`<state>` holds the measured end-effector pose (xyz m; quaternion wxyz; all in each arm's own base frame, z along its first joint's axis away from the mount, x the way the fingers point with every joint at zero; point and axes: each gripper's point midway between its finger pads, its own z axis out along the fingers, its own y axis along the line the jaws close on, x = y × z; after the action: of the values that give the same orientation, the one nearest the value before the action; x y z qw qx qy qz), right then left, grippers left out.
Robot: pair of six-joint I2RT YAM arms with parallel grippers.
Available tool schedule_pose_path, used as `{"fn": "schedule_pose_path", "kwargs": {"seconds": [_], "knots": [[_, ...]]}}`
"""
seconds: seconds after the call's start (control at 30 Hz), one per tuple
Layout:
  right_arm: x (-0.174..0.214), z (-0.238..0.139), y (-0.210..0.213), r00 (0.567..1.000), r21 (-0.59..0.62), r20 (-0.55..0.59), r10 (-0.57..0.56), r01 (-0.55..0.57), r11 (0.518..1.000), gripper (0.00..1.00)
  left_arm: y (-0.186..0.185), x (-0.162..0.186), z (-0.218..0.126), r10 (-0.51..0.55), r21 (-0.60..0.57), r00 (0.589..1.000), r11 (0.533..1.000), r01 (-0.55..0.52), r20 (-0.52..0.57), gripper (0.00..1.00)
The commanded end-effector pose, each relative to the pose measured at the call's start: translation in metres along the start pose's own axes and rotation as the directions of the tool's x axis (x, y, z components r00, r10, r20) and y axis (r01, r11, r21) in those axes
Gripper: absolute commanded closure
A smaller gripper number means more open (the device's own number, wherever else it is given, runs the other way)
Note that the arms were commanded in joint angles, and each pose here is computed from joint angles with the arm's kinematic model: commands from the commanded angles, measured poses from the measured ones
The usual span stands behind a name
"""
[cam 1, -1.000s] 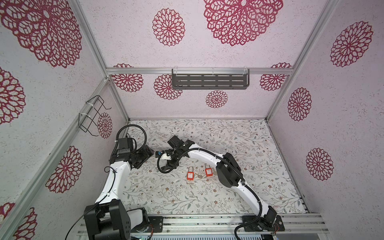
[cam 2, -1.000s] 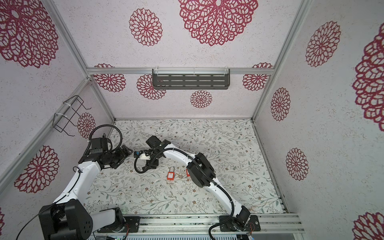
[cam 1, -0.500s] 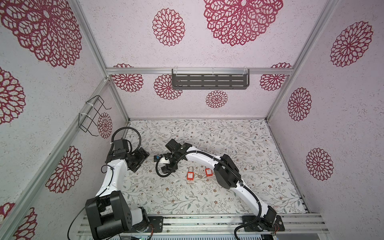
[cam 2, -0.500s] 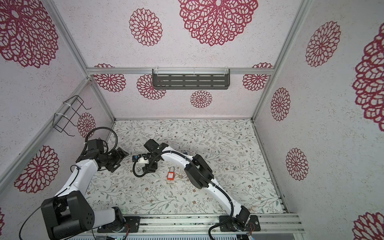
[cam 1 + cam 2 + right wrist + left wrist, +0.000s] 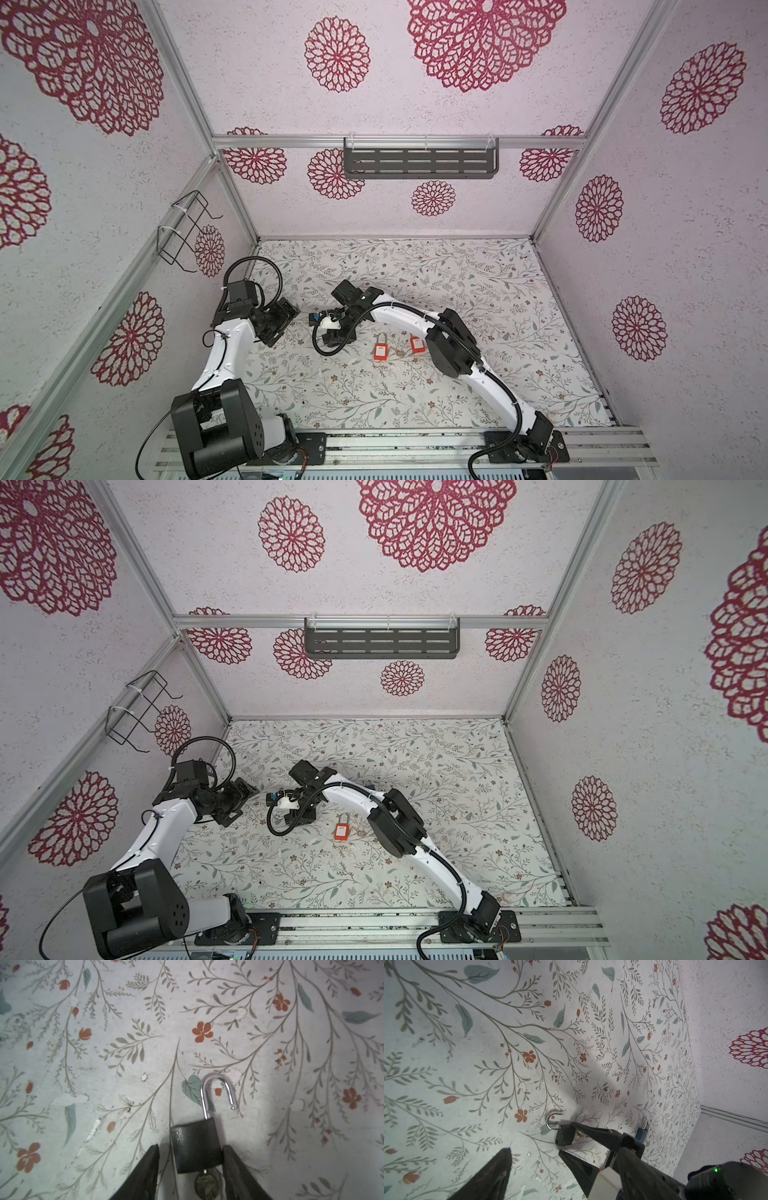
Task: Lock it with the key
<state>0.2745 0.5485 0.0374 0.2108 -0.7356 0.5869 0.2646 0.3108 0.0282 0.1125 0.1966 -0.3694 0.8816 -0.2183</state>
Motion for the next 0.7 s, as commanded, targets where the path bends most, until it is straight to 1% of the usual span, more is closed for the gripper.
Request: {"fn": "schedule_pose_path", "kwargs": {"seconds": [0.0, 0.13, 0.17, 0.27, 0.4, 0.5, 0.67], "knots": [[-0.007, -0.002, 0.015, 1.0, -0.057, 0.012, 0.002, -0.001, 0.998, 0.53, 0.0, 0.001, -0.003, 0.006, 0.016, 1.0, 1.0, -0.007, 0.006, 0.16], [-0.007, 0.002, 0.016, 1.0, -0.054, 0.011, 0.005, -0.005, 0.999, 0.56, 0.001, 0.002, -0.002, 0.005, 0.016, 1.0, 1.0, -0.005, 0.005, 0.16], [-0.008, 0.003, 0.015, 1.0, -0.049, 0.012, 0.007, -0.006, 0.999, 0.56, 0.002, 0.002, -0.002, 0.007, 0.016, 1.0, 1.0, -0.007, 0.004, 0.16], [-0.008, 0.008, 0.012, 1.0, -0.03, 0.015, 0.019, -0.018, 0.999, 0.5, 0.0, 0.001, -0.001, 0.006, 0.021, 1.0, 1.0, -0.006, 0.0, 0.16], [-0.006, 0.012, 0.008, 1.0, -0.016, 0.01, 0.025, -0.025, 1.0, 0.5, -0.001, 0.001, 0.0, 0.007, 0.027, 1.0, 1.0, -0.007, -0.007, 0.17], [-0.003, 0.013, 0.01, 1.0, -0.024, 0.005, 0.026, -0.026, 0.999, 0.54, 0.0, 0.001, 0.0, 0.009, 0.026, 1.0, 1.0, -0.009, -0.007, 0.19], [-0.007, 0.009, 0.013, 1.0, -0.033, 0.009, 0.01, -0.01, 0.999, 0.67, -0.001, 0.001, -0.002, 0.014, 0.029, 1.0, 0.999, -0.014, -0.001, 0.19]]}}
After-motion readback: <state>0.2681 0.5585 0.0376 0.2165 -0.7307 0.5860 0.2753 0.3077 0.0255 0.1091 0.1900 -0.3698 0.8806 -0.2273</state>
